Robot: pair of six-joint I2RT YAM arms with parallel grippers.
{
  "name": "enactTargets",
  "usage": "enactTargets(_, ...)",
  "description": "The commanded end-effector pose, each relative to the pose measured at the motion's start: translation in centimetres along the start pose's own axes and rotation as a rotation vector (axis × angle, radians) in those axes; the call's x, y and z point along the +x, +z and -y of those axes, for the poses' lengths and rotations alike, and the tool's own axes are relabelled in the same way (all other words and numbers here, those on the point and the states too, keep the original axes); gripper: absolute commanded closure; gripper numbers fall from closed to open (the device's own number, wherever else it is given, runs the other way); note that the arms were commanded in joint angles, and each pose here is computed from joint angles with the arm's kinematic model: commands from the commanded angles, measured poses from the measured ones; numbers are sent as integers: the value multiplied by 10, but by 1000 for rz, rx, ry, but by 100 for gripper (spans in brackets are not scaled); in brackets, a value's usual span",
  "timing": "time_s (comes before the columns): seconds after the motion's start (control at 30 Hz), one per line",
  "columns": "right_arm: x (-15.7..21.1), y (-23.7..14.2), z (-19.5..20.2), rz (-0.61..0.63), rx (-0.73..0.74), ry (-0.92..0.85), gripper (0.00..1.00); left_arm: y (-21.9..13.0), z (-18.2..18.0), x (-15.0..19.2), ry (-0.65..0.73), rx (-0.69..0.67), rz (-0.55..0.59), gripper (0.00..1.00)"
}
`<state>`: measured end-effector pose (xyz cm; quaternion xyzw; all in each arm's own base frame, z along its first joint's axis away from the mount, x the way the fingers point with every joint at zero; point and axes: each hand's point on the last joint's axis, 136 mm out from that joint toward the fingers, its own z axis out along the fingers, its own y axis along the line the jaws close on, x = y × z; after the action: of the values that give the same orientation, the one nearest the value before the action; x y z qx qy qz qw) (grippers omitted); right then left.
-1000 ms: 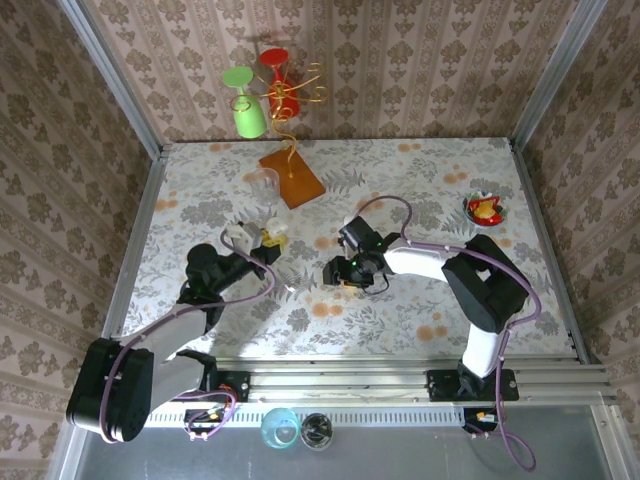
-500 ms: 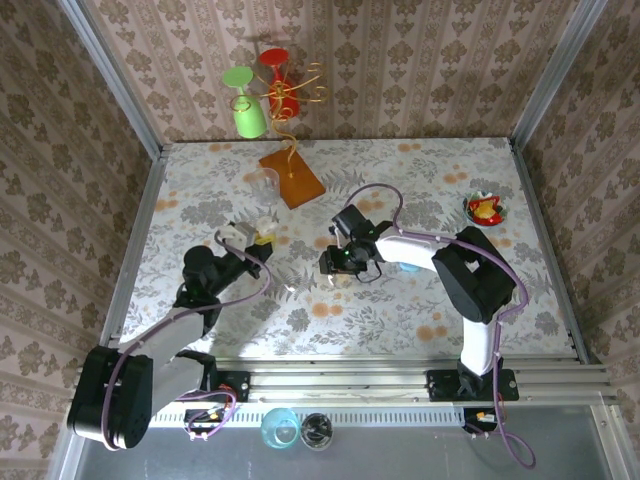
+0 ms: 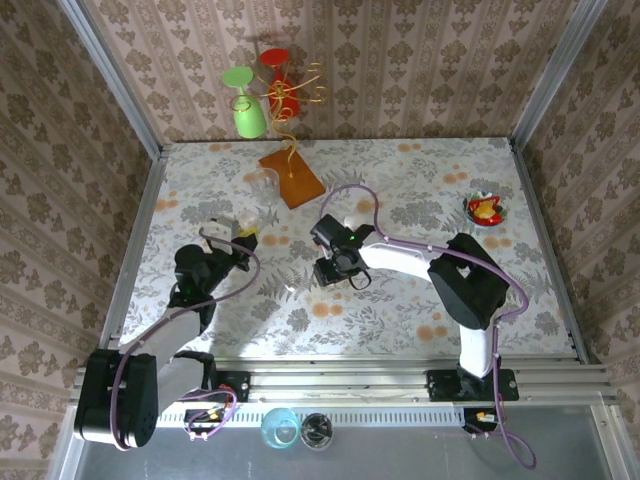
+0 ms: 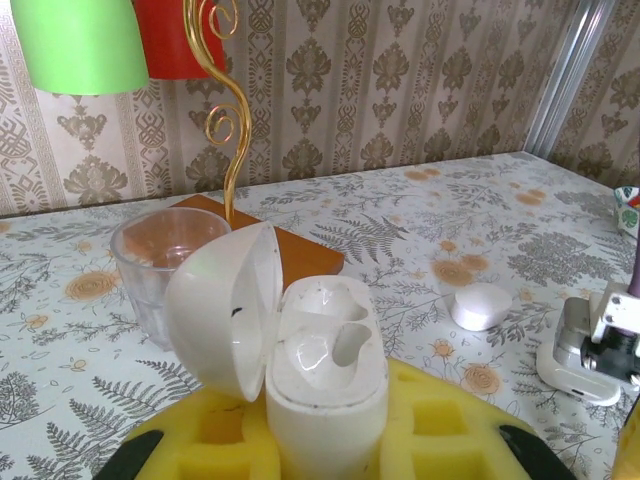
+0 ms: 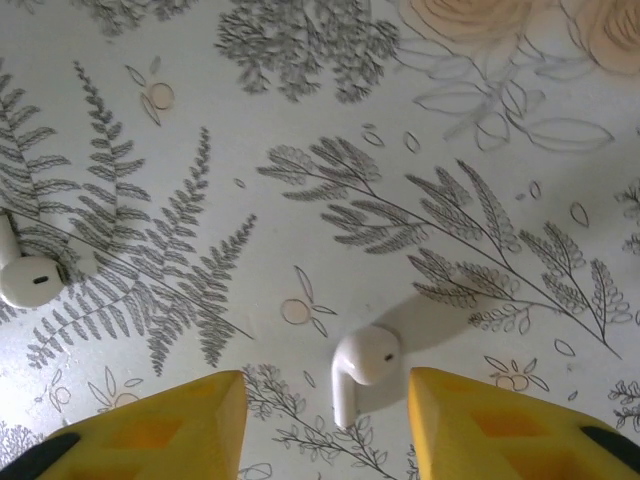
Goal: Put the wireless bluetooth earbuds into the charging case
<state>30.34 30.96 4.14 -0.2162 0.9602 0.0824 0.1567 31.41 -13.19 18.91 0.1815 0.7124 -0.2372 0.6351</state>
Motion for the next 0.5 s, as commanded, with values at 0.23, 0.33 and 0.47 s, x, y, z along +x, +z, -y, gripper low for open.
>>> enactTargets(0.23, 9, 18, 18, -99, 161, -119, 61, -2, 3, -1, -27, 22, 21, 100)
enactTargets(0.33, 10, 20, 17, -110, 158, -132, 65, -3, 4, -2, -29, 25, 23, 100)
enactTargets(0.47, 15, 20, 21, -129, 176, -159, 70, -3, 4, -1, -28, 22, 23, 100)
